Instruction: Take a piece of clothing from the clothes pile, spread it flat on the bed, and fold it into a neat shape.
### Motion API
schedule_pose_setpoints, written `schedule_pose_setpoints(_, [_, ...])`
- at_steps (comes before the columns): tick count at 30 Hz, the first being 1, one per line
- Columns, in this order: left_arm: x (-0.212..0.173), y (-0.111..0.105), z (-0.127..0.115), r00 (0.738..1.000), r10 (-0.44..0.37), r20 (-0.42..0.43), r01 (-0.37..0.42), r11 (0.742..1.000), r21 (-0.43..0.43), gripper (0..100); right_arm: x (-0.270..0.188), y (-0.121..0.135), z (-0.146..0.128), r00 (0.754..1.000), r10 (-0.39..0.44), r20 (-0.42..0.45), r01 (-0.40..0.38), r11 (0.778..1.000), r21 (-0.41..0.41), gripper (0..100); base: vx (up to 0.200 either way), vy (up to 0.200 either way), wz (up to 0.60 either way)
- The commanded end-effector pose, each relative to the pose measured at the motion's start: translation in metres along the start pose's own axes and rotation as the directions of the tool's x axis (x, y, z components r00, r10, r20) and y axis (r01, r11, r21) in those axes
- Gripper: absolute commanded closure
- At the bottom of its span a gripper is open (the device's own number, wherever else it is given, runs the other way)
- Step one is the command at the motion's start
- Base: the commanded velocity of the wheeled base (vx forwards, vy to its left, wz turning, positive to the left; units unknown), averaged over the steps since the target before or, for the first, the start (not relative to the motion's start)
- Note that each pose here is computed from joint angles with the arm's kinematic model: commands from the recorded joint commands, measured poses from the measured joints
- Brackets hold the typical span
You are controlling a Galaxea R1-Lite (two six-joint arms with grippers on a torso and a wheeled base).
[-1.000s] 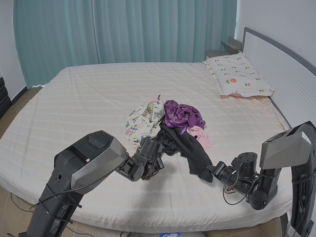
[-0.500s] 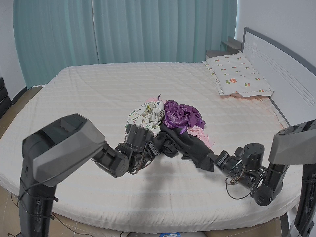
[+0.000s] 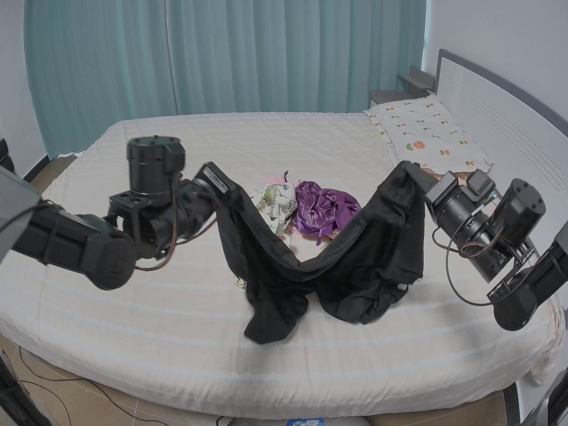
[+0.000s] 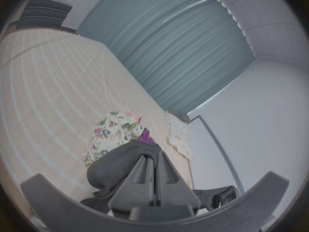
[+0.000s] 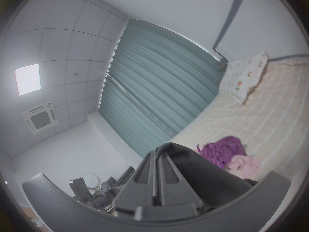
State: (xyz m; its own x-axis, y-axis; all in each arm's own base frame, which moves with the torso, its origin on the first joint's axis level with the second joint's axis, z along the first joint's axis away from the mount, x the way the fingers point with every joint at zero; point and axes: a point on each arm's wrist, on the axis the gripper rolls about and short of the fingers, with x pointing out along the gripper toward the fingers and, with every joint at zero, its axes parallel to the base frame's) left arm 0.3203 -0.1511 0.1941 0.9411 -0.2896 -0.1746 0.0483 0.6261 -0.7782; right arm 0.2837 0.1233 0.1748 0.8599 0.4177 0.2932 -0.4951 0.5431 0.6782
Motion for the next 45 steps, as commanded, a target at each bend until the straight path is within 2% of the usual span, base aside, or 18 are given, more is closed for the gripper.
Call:
schedule_pose_setpoints(1, [-0.029, 0.008, 0.010, 1.000, 0.016, 0.020, -0.016, 1.000, -0.005, 100, -0.006, -0.007, -0.009, 0.999, -0.024, -0.035, 0.024, 1.000, -0.003, 100, 0.000, 0.000, 0.00])
schedule_pose_setpoints(4, [-0.028, 0.023, -0.001, 0.998, 0.064, -0.020, -0.064, 0.998, -0.006, 100, -0.011, -0.017, -0.019, 0.995, -0.065, -0.077, 0.067, 0.997, 0.025, 100, 0.000, 0.000, 0.00])
schedule_pose_setpoints(7, [-0.027, 0.031, -0.008, 0.995, 0.089, -0.056, -0.091, 0.995, -0.048, 100, -0.016, -0.022, -0.024, 0.991, -0.093, -0.100, 0.101, 0.992, 0.077, 100, 0.000, 0.000, 0.00])
schedule_pose_setpoints(8, [-0.027, 0.031, -0.008, 0.995, 0.089, -0.056, -0.091, 0.995, -0.048, 100, -0.016, -0.022, -0.024, 0.991, -0.093, -0.100, 0.101, 0.992, 0.077, 100, 0.000, 0.000, 0.00])
schedule_pose_setpoints(13, [-0.030, 0.045, -0.020, 0.983, 0.092, -0.162, -0.109, 0.990, -0.095, 100, -0.024, -0.035, -0.033, 0.978, -0.153, -0.142, 0.169, 0.980, 0.108, 100, 0.000, 0.000, 0.00])
schedule_pose_setpoints(20, [-0.027, 0.051, -0.023, 0.971, 0.066, -0.230, -0.102, 0.983, -0.149, 100, -0.025, -0.049, -0.045, 0.963, -0.217, -0.160, 0.235, 0.967, 0.101, 100, 0.000, 0.000, 0.00])
schedule_pose_setpoints(25, [-0.027, 0.052, -0.024, 0.969, 0.070, -0.237, -0.110, 0.981, -0.159, 100, -0.025, -0.047, -0.042, 0.965, -0.214, -0.150, 0.230, 0.968, 0.102, 100, 0.000, 0.000, 0.00])
schedule_pose_setpoints(31, [-0.029, 0.051, -0.019, 0.971, 0.059, -0.231, -0.114, 0.966, -0.230, 100, -0.026, -0.034, -0.034, 0.975, -0.187, -0.115, 0.199, 0.974, 0.105, 100, 0.000, 0.000, 0.00])
schedule_pose_setpoints(36, [-0.031, 0.051, -0.018, 0.971, 0.053, -0.232, -0.109, 0.966, -0.236, 100, -0.029, -0.033, -0.034, 0.975, -0.189, -0.118, 0.202, 0.974, 0.103, 100, 0.000, 0.000, 0.00])
schedule_pose_setpoints(45, [-0.034, 0.051, -0.014, 0.974, 0.052, -0.220, -0.109, 0.961, -0.252, 100, -0.029, -0.031, -0.033, 0.976, -0.185, -0.113, 0.197, 0.975, 0.102, 100, 0.000, 0.200, 0.00])
